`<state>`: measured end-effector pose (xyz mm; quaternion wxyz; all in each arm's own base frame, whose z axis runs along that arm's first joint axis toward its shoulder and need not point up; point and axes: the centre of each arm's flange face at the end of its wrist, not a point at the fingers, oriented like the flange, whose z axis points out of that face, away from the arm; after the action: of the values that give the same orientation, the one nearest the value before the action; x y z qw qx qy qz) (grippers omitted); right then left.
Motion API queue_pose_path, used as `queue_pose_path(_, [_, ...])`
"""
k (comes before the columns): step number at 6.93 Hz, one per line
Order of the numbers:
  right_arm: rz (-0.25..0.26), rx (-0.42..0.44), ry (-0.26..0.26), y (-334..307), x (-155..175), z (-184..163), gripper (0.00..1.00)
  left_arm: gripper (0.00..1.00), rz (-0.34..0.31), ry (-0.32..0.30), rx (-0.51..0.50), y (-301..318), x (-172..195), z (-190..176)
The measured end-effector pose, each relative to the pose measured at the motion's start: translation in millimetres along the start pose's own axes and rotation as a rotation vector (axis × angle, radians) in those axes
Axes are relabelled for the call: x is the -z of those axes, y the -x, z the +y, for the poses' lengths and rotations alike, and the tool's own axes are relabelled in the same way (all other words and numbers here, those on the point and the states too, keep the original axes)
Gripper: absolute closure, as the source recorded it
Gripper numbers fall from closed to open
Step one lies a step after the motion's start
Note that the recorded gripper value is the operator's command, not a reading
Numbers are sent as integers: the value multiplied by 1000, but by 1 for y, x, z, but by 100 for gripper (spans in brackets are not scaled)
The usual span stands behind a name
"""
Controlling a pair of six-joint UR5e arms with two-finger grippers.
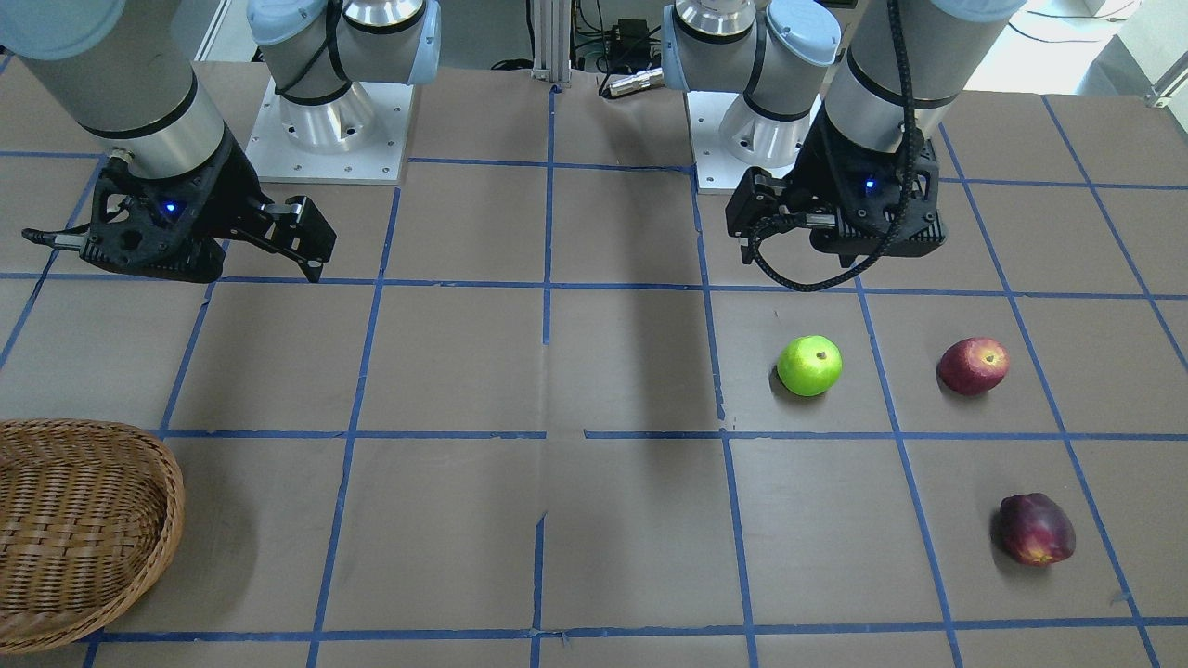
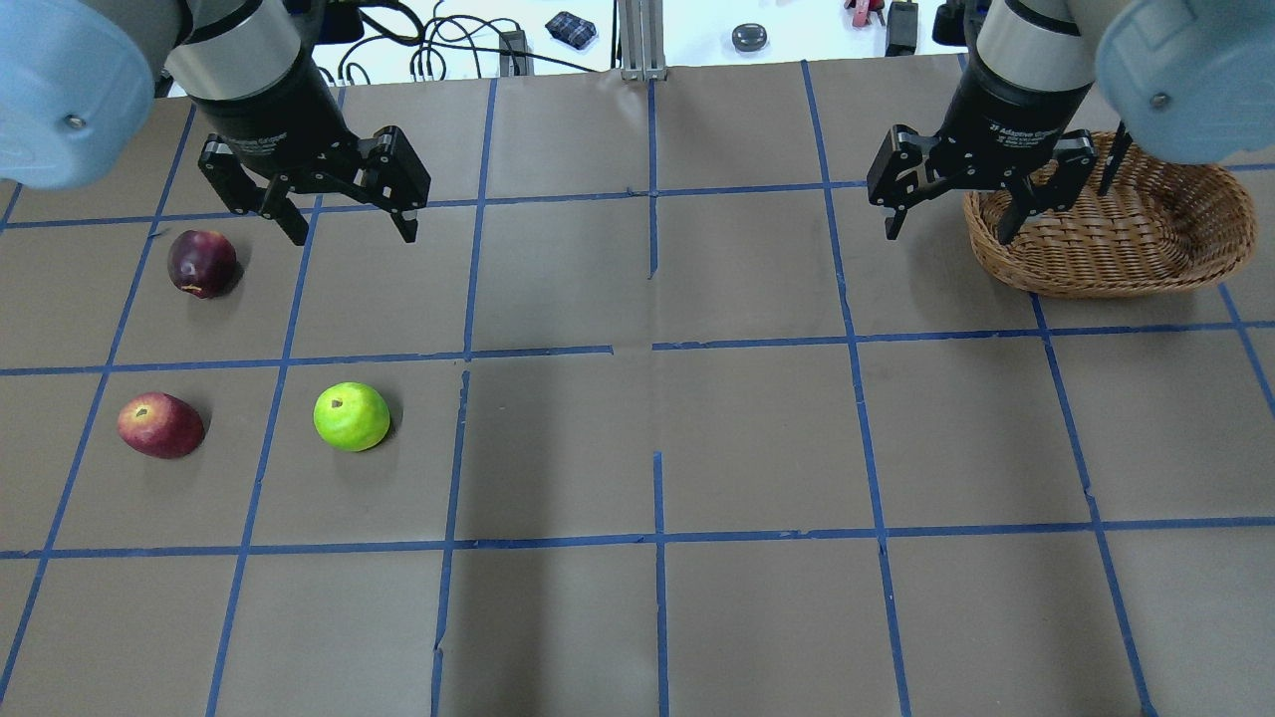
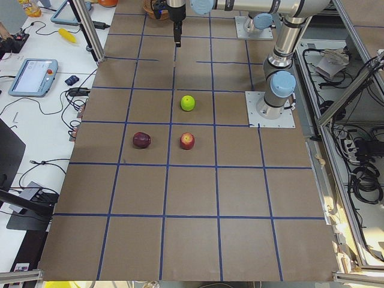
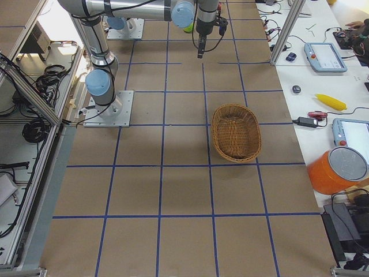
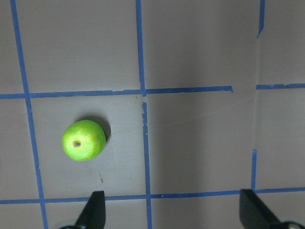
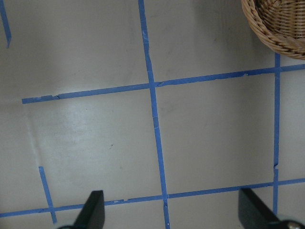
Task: Put all apples into basket
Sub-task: 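Reach the left gripper down and grasp the green apple, then carry the green apple with the left gripper to table center and release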
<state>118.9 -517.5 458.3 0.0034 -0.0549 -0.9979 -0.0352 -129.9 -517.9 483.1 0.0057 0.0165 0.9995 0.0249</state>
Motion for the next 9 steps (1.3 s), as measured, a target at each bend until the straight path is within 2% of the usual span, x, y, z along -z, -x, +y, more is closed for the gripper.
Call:
queue_pose_path(1, [1,-1,1,0,0,0,0,0,-6,31,-28,26,-19,-5])
queue_pose_path(2, [1,-2,0,0,0,0,0,0,-3,46,-50,51,-53,-8])
queue_pose_path(4, [1,-2,0,-1,0,0,0,0,-15,-14,-61,75,-140,-2])
queue_pose_path(6, [1,-2,0,-1,0,0,0,0,-30,-24,-73,88,-212,14])
queue_pose_path(9, [1,-2,2,-1,0,0,0,0,-23,31,-108,108,-266,26])
